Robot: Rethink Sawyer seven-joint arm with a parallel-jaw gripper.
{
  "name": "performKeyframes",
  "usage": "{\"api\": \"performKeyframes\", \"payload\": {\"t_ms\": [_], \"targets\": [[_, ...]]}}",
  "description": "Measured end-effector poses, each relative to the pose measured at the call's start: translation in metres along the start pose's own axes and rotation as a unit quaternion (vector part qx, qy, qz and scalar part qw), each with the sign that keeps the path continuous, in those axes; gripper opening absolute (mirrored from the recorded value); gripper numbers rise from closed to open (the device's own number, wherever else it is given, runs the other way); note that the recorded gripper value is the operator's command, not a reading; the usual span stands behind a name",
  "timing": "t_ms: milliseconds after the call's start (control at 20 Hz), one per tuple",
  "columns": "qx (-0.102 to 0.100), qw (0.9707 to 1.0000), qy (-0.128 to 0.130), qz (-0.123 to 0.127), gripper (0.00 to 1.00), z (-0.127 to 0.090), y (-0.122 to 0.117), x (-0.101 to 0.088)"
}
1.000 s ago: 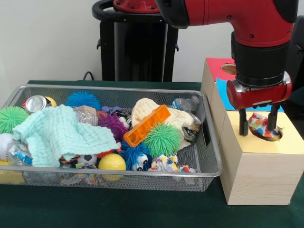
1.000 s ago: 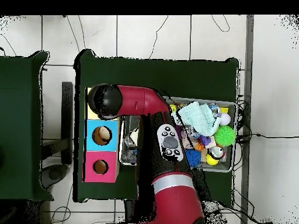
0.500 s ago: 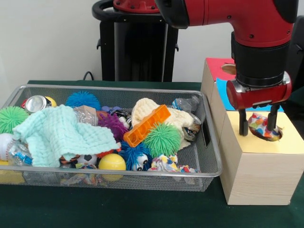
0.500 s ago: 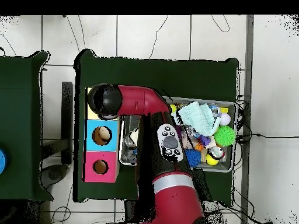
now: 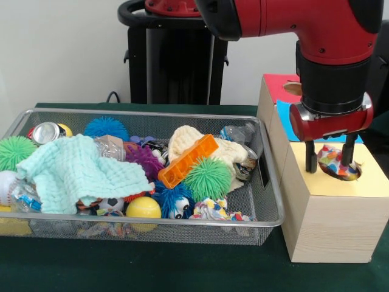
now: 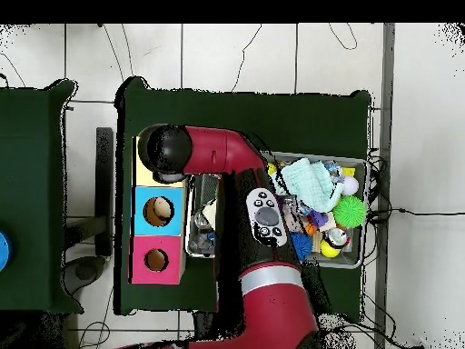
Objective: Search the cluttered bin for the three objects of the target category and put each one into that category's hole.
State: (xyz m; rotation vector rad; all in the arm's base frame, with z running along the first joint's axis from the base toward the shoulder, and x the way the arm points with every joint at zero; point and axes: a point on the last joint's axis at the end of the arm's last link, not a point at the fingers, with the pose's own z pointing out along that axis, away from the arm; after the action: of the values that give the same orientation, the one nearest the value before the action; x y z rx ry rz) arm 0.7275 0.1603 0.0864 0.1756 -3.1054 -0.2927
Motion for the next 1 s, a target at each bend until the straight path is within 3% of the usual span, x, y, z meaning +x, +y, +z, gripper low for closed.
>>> {"api": "performKeyframes", "payload": {"t_ms": [400,650,750,1000], "targets": [[0.002,0.9996,0.028,-0.006,1.00,0.001,0.001,-0.007],[0.026,0.9982,0.046,-0.027,1.00,0.003,0.007,-0.010],[0.051,0.9965,0.049,-0.044,1.00,0.004,0.014,-0.010],[0.086,0.9930,0.047,-0.066,1.00,0.006,0.023,-0.005]]}}
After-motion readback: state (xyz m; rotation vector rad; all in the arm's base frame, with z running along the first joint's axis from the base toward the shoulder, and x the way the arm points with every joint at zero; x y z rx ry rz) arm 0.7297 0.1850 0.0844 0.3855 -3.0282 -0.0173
